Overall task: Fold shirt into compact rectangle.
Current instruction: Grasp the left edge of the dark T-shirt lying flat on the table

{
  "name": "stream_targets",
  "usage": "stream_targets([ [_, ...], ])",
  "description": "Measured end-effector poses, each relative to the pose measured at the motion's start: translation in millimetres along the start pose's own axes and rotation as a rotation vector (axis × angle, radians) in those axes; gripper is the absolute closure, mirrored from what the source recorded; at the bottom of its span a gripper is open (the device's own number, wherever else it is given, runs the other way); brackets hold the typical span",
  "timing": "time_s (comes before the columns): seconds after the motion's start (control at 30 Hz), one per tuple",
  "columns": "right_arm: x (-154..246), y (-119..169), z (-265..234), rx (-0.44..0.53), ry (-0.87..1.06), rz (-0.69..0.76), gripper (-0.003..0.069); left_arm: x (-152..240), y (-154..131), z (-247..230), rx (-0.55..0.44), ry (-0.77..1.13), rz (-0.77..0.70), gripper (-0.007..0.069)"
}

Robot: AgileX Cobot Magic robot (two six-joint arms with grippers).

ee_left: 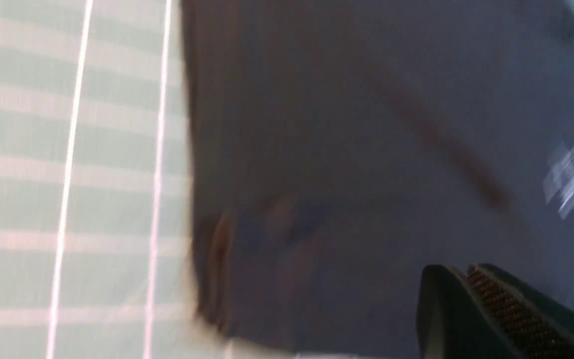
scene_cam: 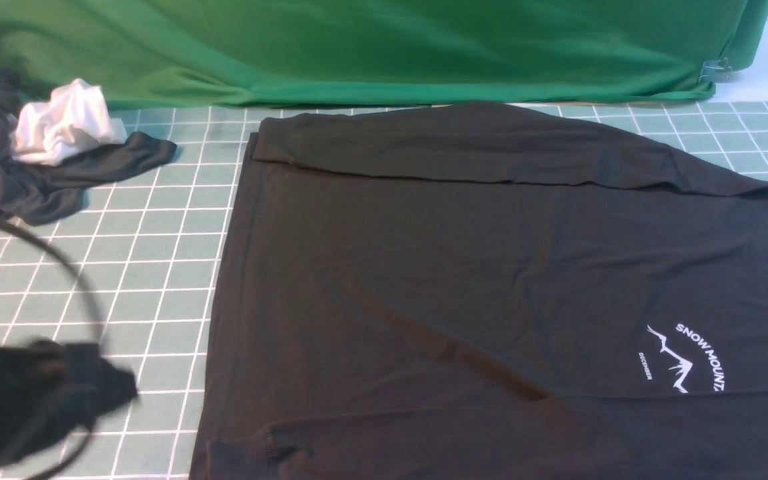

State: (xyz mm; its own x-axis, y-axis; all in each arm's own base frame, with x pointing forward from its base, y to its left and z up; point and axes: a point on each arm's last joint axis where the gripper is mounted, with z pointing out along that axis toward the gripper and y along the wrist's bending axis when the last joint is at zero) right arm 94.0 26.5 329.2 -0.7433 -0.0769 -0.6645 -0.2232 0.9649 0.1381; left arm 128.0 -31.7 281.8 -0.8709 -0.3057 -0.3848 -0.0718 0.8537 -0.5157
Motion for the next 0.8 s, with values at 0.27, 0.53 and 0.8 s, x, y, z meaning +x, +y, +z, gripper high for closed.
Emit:
stream_targets([
  [0.27,3,-8,45,-0.017,0.27,-0.02,0.0635,5,23,53,-0.049,0.29,-0.044,0.0622],
  [0.53,-1,3,62,-0.072,0.328,-0.097,0.0613,9,3,108,-0.193,0.395,0.085,0.0585],
  [0.8,-2,7,64,-0.085,0.311,-0.137,0.0597,-15,4,137,-0.383,0.353,0.123,0.0392],
])
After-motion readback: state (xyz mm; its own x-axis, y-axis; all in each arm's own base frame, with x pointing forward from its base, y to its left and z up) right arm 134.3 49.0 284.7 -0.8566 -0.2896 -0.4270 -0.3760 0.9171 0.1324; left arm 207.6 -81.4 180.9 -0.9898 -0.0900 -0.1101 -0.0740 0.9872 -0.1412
